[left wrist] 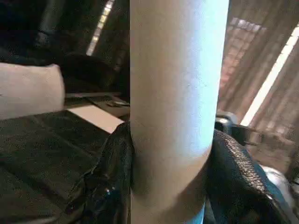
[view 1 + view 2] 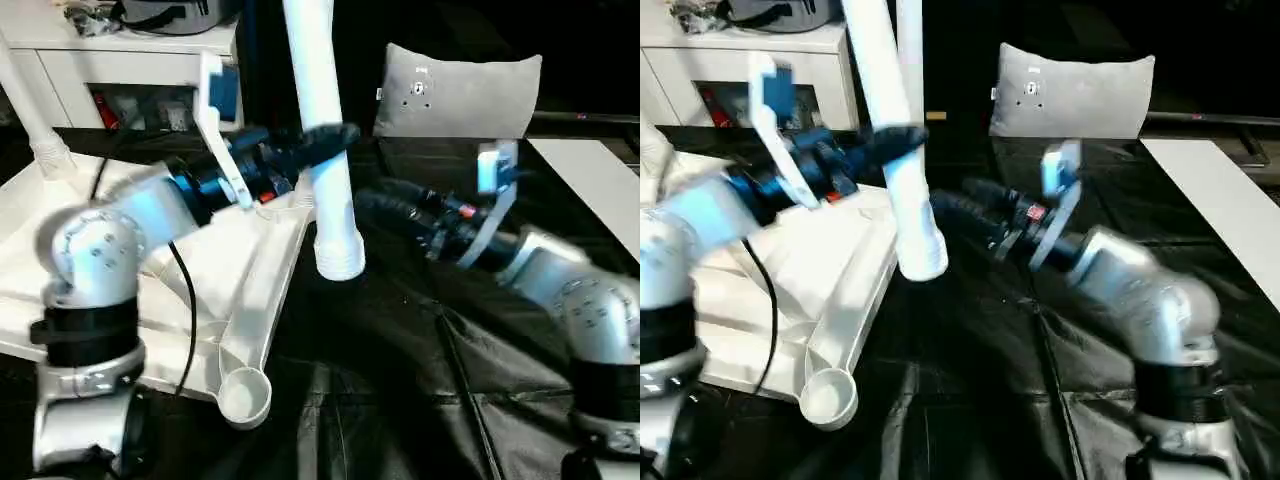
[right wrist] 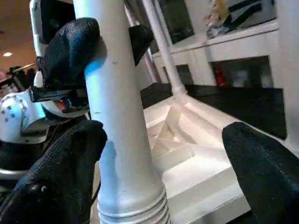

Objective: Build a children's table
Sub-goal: Pick table leg

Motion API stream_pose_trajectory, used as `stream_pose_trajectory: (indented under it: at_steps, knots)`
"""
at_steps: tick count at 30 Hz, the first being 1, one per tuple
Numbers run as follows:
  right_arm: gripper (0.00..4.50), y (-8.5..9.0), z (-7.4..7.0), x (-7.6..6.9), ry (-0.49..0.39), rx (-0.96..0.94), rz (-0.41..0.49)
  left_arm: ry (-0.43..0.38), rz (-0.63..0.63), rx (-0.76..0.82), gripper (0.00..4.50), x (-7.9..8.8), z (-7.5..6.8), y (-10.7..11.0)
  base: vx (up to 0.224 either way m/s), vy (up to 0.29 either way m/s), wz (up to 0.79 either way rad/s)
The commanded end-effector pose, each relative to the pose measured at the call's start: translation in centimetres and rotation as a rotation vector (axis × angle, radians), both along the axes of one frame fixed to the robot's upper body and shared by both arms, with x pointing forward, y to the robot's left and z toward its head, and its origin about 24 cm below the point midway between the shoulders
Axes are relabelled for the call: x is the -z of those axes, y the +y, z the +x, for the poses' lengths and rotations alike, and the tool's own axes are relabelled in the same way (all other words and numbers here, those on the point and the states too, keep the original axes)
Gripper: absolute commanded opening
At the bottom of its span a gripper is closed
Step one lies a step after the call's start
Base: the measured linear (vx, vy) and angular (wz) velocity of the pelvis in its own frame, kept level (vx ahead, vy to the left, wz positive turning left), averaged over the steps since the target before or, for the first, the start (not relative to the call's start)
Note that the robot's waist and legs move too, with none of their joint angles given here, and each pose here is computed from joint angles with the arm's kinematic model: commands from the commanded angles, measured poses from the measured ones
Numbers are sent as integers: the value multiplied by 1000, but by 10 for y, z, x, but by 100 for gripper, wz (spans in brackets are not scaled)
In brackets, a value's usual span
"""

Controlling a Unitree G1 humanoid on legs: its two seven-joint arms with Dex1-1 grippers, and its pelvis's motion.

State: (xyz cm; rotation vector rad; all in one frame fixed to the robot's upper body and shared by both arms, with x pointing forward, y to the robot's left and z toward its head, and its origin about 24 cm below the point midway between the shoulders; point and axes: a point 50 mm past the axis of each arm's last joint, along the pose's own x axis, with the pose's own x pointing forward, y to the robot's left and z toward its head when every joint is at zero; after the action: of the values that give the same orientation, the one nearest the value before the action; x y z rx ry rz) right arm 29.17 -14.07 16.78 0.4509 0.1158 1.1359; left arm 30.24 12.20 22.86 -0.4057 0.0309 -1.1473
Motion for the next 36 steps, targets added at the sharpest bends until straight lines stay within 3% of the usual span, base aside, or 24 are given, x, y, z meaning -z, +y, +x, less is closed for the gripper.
stream_pose_trajectory:
  at_steps: [1, 8, 12, 18, 36]
  knots:
    - [450, 1, -3, -8, -27, -50, -3, -28, 5, 78, 187, -8, -3, -6, 0, 0, 0]
    - [450, 9, -10, -14, -45, -233, -42, -102, 40, 316, 187, -14, -21, -20, 0, 0, 0]
    - [450, 12, -12, -15, -54, -299, -58, -120, 36, 378, 187, -16, -24, -26, 0, 0, 0]
    - [388, 17, -19, -17, -58, -432, -70, -142, 45, 428, 187, -17, -23, -33, 0, 0, 0]
    - [238, 23, -20, -6, -41, -456, -104, -148, 59, 425, 187, -13, -21, -32, 0, 0, 0]
